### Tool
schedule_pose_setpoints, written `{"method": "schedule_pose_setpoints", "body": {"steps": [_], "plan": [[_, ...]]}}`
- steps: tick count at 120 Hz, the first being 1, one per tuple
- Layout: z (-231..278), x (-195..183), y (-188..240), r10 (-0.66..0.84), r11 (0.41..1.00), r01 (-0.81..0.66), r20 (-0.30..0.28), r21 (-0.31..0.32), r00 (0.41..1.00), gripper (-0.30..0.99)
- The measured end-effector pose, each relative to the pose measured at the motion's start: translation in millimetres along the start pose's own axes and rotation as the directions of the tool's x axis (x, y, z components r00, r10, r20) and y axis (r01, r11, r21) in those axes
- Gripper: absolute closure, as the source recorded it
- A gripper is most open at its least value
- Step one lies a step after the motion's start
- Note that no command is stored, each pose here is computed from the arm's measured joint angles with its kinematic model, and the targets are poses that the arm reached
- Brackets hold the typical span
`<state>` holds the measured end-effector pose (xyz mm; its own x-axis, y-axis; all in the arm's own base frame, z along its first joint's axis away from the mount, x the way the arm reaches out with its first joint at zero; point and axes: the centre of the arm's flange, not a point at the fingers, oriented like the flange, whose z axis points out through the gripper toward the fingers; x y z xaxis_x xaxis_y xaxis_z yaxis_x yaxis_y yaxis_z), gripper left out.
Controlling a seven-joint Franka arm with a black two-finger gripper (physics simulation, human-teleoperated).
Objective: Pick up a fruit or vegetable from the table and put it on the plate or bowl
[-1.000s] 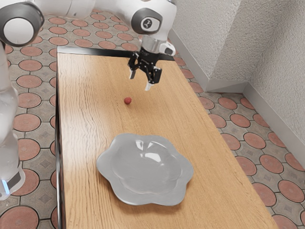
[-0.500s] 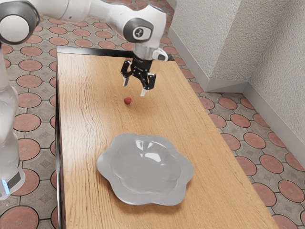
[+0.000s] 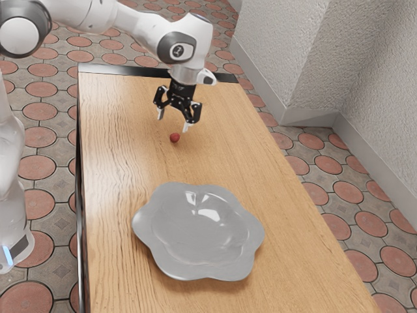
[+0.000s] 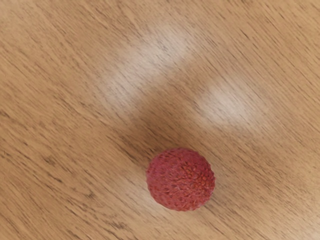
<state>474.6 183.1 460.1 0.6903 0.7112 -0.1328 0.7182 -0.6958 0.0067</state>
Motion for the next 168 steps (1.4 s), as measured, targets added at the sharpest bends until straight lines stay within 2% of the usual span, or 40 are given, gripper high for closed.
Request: {"method": "schedule_pose_setpoints", "body": {"steps": [77, 168], "plan": [[20.4, 6.0, -6.6, -0.031, 1.0, 0.031, -0.001, 0.007, 1.0, 0.0], [42.8, 4.7, 6.9, -0.019, 0.999, 0.018, 0.023, 0.03, 1.0, 0.0]]}}
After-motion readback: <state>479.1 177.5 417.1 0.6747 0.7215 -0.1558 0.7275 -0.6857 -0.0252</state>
